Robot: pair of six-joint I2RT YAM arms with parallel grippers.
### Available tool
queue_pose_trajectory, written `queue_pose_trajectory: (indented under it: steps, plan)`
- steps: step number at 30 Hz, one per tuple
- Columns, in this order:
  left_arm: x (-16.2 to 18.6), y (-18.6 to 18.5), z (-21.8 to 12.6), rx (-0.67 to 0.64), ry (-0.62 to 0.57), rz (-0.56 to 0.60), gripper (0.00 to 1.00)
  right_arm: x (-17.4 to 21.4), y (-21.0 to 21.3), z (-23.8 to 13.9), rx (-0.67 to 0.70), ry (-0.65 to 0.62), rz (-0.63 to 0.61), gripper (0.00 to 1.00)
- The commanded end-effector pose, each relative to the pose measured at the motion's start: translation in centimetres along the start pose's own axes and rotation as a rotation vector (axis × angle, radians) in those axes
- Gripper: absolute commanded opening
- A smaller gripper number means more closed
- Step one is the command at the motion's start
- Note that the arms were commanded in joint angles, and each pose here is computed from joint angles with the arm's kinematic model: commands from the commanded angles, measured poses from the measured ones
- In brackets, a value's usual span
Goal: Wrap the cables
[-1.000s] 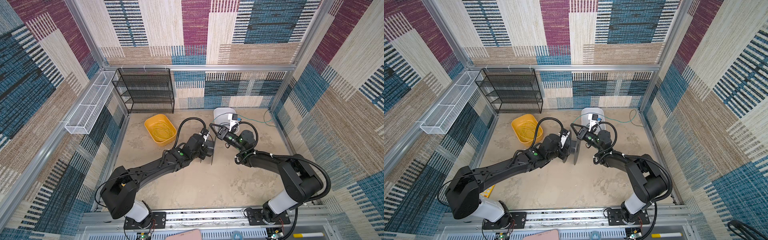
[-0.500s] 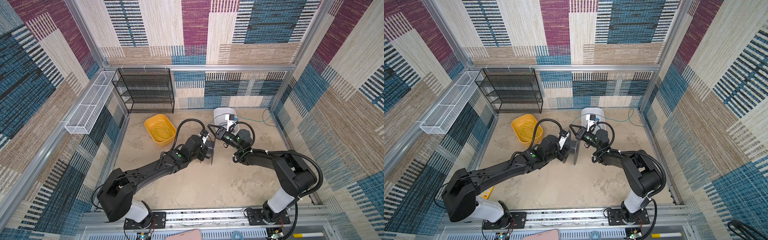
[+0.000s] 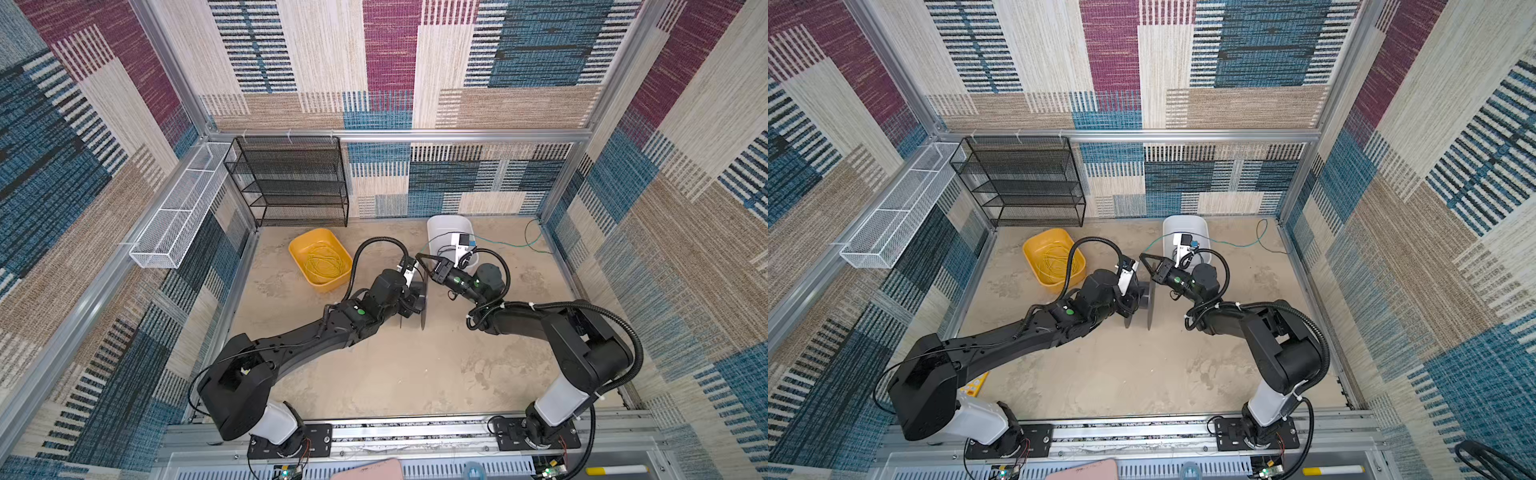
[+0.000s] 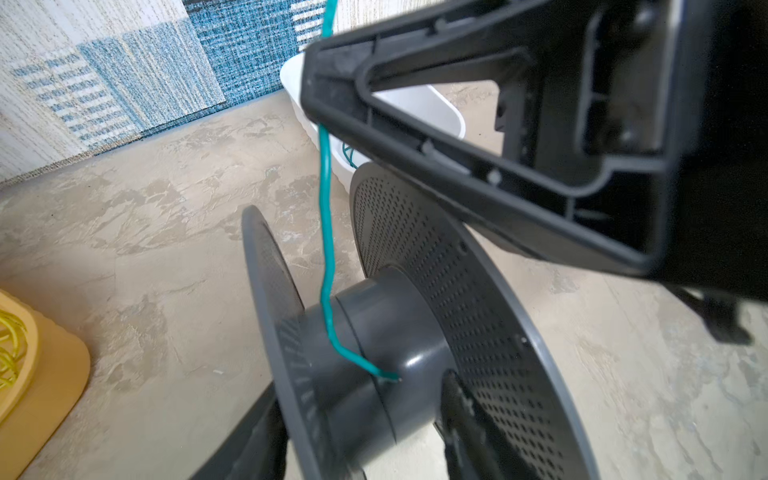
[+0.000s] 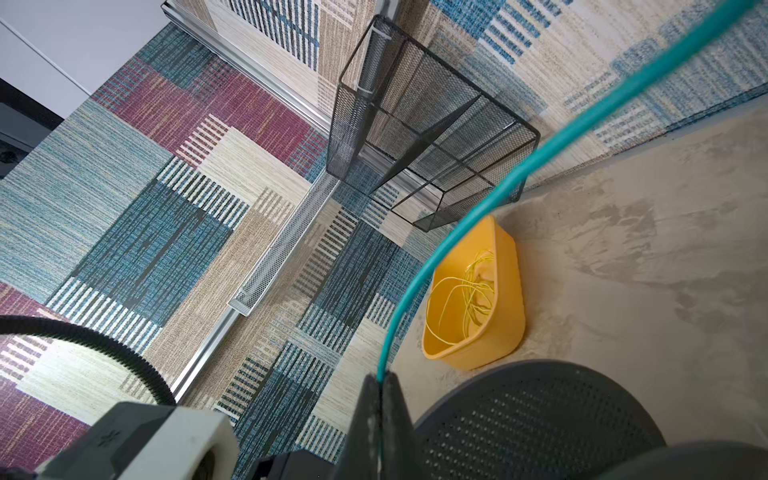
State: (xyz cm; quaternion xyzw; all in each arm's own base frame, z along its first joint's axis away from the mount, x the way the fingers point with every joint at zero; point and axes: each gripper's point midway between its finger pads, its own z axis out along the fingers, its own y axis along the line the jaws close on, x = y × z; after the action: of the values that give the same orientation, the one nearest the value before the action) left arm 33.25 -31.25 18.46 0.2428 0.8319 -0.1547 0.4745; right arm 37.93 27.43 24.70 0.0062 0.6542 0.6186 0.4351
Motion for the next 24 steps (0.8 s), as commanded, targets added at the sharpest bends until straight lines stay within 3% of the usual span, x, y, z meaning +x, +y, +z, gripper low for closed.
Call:
queue_pose_trajectory:
  steps: [1, 9, 24]
  plan:
    - [-1.4, -0.2, 0.2, 0.006, -0.049, -0.023, 0.56, 0.3, 1.0, 0.0, -0.050, 0.012, 0.019, 0.00]
    - [-2.0, 0.9, 0.2, -0.061, -0.080, -0.038, 0.48, 1.1, 2.2, -0.4, -0.095, 0.024, 0.063, 0.00]
    - [-1.0, 1.1, 0.0, -0.062, -0.050, -0.033, 0.15, 1.1, 2.2, -0.6, -0.101, 0.004, 0.093, 0.00]
